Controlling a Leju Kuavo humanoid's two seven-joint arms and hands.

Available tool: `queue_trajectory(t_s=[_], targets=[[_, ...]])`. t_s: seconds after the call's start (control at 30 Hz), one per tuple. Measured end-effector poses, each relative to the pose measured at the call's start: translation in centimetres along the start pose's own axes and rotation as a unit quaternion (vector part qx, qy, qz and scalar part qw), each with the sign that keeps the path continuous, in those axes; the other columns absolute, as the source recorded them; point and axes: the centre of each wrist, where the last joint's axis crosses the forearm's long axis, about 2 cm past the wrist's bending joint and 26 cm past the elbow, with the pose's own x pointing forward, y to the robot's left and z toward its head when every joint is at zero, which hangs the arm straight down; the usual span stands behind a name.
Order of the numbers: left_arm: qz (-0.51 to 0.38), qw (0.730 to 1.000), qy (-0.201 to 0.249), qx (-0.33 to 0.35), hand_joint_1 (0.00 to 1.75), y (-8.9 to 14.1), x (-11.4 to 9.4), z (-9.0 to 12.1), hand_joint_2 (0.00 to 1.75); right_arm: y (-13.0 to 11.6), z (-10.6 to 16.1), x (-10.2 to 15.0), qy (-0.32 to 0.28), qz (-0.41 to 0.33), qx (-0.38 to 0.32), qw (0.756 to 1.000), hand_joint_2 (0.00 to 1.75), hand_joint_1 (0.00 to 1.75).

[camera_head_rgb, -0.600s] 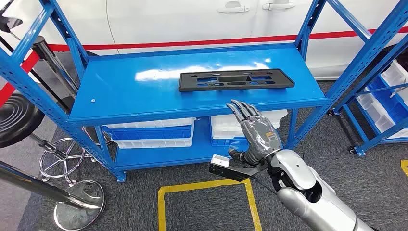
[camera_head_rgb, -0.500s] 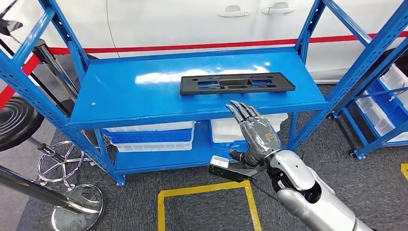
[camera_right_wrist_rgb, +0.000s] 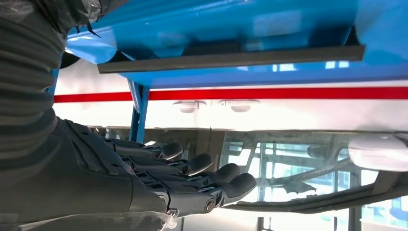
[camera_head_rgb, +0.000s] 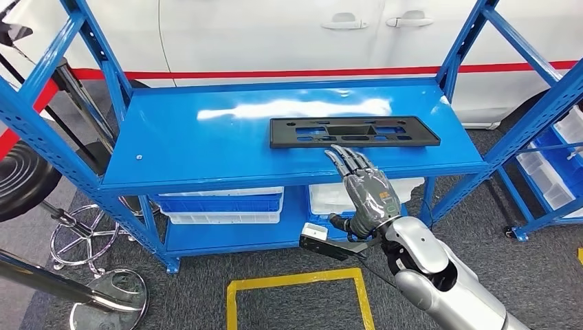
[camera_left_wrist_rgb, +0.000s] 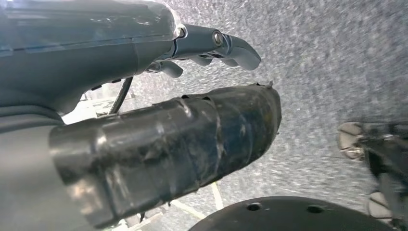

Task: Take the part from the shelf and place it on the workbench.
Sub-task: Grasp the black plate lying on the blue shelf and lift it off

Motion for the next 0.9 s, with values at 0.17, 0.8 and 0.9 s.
queue_trajectory(t_s=[0.17,0.8,0.9], targets=[[-0.002,1.0,-0.003,-0.001,0.0,-0.1,0.3,0.0,0.0,0.1,0.0,-0.2,0.003,0.001,0.0,1.0,1.75,0.0],[-0.014,1.0,-0.005,0.0,0.0,0.2,0.4,0.0,0.0,3.3,2.3,-1.9,0.051,0.019,0.009,0.998,1.75,0.0],[-0.016,1.0,-0.004,0.0,0.0,0.2,0.5,0.0,0.0,4.0,3.0,-2.3,0.062,0.017,0.022,0.998,1.75,0.0]])
